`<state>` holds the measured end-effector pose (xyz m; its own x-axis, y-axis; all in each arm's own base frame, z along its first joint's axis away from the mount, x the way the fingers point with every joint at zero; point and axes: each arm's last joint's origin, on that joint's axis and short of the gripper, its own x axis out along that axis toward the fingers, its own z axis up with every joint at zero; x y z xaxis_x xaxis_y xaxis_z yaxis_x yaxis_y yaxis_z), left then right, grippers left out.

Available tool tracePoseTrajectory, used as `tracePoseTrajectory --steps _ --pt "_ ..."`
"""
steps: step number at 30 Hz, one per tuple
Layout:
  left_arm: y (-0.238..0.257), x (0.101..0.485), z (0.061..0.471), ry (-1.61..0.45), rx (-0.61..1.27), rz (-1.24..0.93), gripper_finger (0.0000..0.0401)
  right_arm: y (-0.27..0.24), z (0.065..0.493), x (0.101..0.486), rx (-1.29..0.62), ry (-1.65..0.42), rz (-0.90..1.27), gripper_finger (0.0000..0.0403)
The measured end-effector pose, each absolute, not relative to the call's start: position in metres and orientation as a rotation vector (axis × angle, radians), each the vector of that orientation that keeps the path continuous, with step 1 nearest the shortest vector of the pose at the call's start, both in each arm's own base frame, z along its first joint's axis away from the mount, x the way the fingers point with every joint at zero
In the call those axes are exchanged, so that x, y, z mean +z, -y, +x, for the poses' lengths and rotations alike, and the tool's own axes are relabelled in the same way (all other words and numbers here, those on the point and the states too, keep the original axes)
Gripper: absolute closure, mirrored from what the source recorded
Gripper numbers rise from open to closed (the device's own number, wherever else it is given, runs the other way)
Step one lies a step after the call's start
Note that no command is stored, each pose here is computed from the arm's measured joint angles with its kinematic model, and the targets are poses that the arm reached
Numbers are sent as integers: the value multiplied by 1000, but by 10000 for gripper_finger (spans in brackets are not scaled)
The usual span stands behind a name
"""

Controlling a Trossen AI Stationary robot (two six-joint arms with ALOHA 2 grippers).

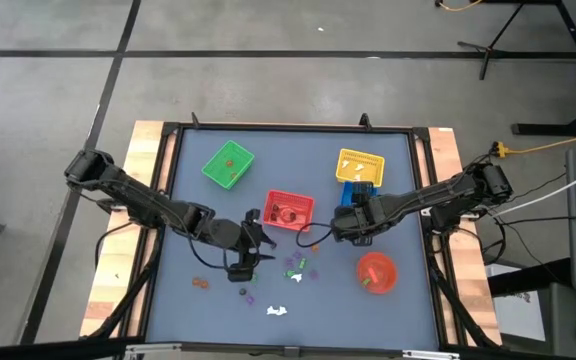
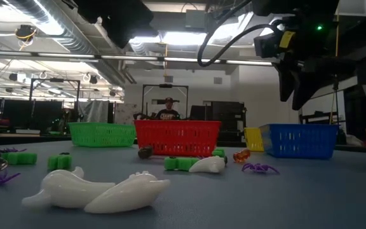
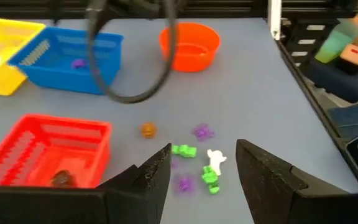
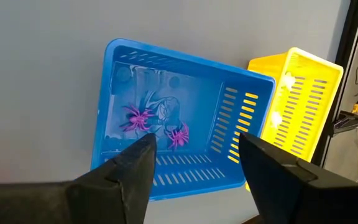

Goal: Sort Halloween decoration
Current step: Put the white ghost toy into the yellow bin

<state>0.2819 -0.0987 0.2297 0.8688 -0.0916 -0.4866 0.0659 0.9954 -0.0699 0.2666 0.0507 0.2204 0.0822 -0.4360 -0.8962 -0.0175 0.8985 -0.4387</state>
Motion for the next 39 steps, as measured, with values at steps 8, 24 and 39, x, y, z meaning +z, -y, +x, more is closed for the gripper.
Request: tracePoseTrajectory --steps 8,24,39 --pt "126 196 302 -483 -142 -49 237 -51 269 220 -323 -1439 -369 176" --pt "150 142 343 -373 -170 -70 237 -52 271 220 -322 -1416 -359 176" --pt "158 114 370 -610 -68 109 237 -52 272 220 -321 -1416 -359 176"
